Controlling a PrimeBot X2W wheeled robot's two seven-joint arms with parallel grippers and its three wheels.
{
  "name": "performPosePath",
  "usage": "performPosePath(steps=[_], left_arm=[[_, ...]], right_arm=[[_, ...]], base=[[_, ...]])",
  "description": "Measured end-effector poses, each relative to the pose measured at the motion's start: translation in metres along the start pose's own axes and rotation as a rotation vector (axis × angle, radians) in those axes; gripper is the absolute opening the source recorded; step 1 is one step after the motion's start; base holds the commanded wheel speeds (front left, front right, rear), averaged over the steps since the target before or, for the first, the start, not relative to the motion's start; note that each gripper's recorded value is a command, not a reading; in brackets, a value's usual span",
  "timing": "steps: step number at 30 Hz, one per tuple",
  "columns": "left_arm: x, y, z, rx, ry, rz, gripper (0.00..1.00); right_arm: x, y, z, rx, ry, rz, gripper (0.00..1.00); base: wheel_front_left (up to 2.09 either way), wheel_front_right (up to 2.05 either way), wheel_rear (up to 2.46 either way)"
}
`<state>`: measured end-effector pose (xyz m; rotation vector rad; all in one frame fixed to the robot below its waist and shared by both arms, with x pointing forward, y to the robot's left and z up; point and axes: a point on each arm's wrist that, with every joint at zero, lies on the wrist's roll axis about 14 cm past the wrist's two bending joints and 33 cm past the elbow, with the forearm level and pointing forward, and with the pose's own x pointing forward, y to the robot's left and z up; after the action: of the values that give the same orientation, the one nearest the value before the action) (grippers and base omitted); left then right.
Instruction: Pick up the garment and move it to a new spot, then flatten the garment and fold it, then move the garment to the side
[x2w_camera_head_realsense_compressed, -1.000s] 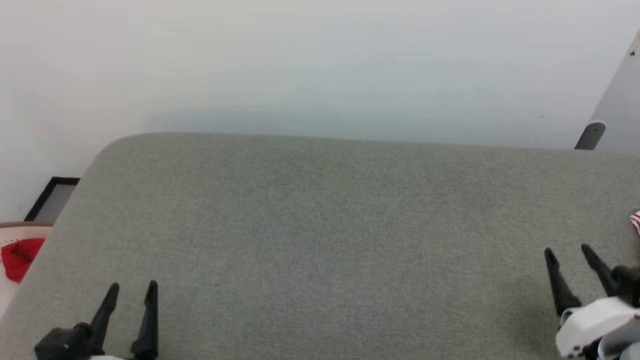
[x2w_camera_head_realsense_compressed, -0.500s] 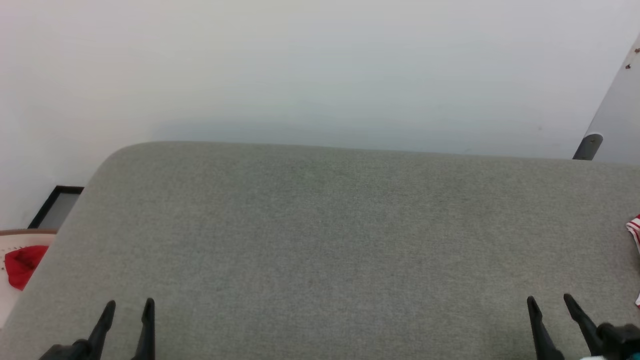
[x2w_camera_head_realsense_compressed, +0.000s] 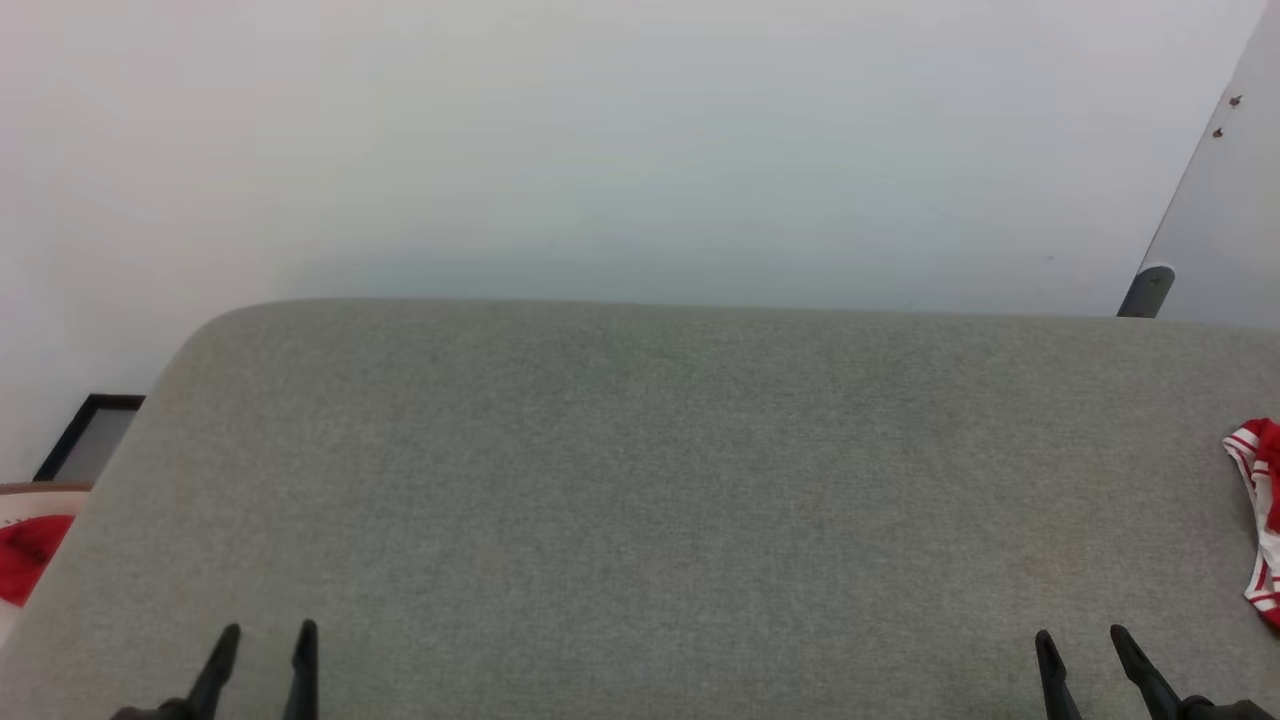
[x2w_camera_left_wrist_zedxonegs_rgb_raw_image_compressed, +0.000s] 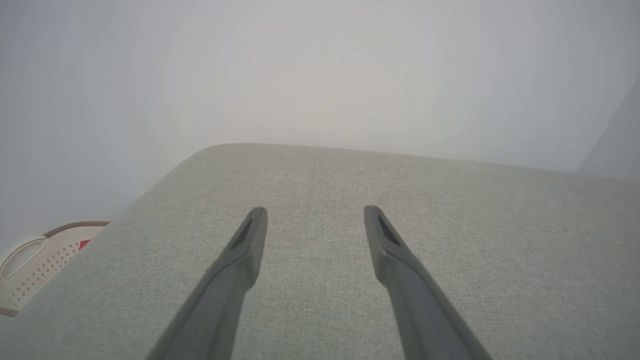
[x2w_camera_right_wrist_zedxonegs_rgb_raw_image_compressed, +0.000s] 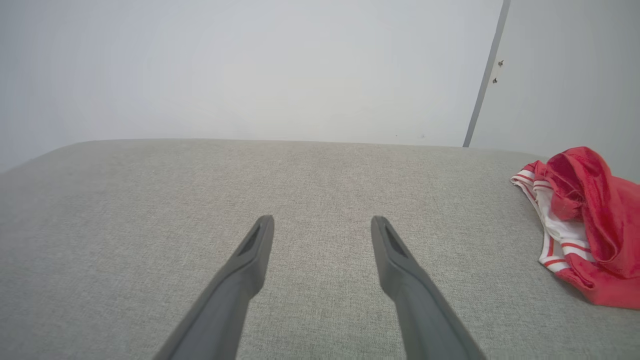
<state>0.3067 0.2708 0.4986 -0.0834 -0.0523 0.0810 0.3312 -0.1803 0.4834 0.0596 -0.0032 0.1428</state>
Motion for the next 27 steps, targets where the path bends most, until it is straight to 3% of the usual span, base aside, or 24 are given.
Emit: performPosePath(steps=[26, 27], left_arm=[[-0.009, -0.012, -0.013, -0.033, 0.040, -0.039, 1.00], [-0.009, -0.012, -0.013, -0.033, 0.040, -0.039, 0.00]], right_arm=[[-0.011, 0.006, 0.004, -0.013, -0.019, -0.002, 1.00], [-0.011, 0.006, 0.004, -0.013, -0.019, -0.002, 0.00]], base=[[0.00, 0.00, 0.00], [0.00, 0.00, 0.00]])
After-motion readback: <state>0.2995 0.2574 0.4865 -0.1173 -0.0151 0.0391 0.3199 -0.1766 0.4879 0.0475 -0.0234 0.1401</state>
